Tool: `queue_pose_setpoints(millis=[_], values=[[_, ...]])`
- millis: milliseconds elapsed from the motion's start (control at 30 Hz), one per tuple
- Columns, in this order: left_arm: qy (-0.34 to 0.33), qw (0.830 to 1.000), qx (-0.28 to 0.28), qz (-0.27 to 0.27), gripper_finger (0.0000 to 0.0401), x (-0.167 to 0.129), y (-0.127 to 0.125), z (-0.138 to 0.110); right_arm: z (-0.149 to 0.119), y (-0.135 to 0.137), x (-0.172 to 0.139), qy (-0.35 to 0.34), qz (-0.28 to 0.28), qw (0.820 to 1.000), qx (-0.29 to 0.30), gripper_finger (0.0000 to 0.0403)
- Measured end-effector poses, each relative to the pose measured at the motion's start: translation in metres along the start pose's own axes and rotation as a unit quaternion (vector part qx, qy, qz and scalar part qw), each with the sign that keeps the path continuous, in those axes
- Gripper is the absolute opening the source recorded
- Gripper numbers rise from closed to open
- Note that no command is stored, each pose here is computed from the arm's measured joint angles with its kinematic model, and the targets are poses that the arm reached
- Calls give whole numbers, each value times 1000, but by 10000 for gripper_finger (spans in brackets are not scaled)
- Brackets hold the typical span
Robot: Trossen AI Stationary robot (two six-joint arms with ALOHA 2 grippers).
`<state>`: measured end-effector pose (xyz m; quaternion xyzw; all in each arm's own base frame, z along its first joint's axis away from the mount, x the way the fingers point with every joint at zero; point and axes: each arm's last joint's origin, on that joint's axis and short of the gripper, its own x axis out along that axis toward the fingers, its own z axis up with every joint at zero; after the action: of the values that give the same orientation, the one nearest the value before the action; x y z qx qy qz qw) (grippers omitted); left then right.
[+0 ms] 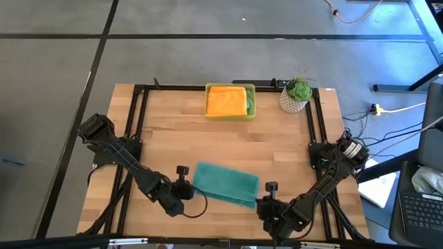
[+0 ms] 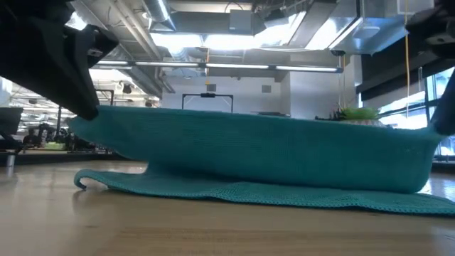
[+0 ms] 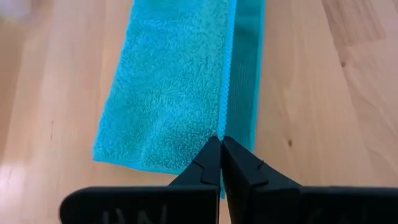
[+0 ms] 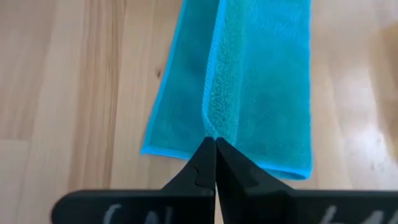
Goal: Fold microfiber towels
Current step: Fold the blue cloth
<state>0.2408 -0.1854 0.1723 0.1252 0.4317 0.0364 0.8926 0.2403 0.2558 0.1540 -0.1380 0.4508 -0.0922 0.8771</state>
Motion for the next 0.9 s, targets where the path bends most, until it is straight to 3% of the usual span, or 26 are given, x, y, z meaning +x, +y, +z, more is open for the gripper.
queue_pose_setpoints(millis=[567, 700, 900], values=[[42, 998, 14, -44, 0, 30, -19, -13, 0, -1, 2, 18, 11, 1000, 13, 6], [38, 998, 24, -41, 15, 29, -20, -13, 0, -2, 2, 19, 11, 999, 31, 35], [32, 998, 40, -32, 62, 28, -18, -12, 0, -1, 2, 21, 12, 998, 55, 109]])
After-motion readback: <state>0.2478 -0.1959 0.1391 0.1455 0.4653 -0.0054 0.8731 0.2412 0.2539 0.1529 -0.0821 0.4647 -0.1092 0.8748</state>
